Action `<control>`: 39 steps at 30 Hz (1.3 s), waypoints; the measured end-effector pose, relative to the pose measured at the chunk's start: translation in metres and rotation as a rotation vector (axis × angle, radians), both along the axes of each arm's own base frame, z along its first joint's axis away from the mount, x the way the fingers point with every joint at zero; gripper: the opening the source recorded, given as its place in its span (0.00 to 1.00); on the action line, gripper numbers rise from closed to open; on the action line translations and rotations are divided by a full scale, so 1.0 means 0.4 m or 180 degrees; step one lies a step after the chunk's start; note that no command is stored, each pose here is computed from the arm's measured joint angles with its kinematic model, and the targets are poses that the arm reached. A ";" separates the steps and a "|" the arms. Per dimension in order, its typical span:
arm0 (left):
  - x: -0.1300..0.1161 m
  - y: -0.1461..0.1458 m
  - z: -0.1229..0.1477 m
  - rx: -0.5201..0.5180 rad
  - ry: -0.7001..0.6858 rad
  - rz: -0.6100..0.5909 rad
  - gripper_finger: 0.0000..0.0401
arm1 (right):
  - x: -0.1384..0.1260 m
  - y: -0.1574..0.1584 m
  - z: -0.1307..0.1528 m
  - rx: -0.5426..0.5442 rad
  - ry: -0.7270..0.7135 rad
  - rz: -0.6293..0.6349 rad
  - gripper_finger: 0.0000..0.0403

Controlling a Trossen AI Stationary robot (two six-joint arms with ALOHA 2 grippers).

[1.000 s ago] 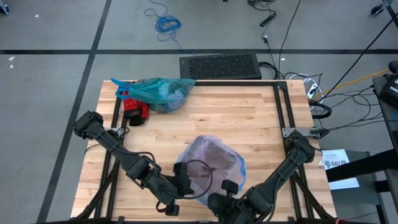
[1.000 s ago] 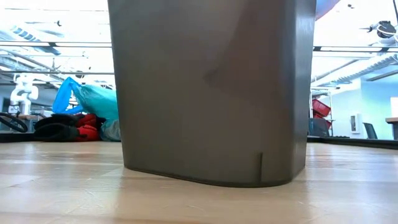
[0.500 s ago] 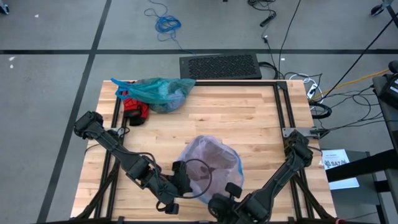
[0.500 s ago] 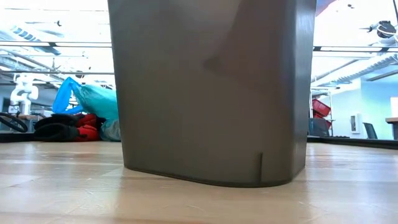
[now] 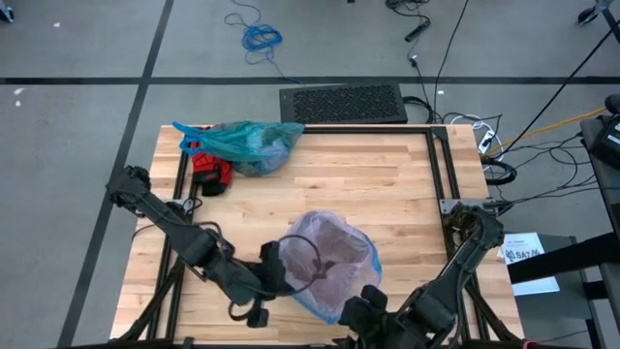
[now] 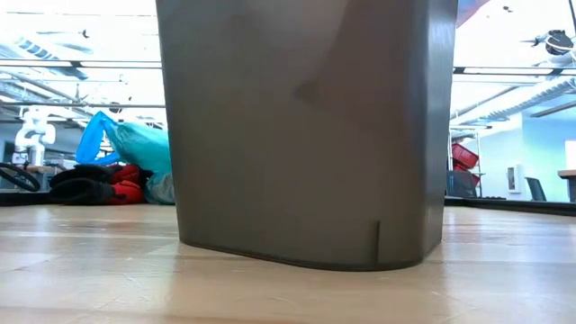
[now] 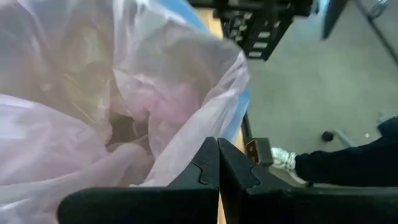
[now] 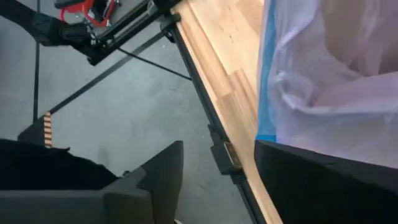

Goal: Place trash/remove bag and relplace
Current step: Insert the new pink trash bag into the black trash bin

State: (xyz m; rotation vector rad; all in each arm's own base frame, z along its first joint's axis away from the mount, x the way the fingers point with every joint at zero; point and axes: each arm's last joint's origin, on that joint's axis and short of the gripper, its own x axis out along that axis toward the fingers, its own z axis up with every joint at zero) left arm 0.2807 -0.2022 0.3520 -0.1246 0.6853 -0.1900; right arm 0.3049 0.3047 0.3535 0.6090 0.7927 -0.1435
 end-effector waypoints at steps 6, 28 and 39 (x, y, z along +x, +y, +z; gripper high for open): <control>-0.046 0.038 0.070 -0.0108 -0.0257 0.0060 0.00 | 0.003 -0.027 0.026 -0.0014 -0.0090 -0.0045 0.49; -0.034 0.475 0.092 0.0545 0.0441 0.1077 0.00 | 0.209 -0.268 -0.030 -0.0142 0.0390 -0.0007 0.01; 0.027 0.517 -0.012 -0.0385 -0.0060 0.0461 0.00 | 0.149 -0.205 0.013 0.0158 0.0310 0.0154 0.00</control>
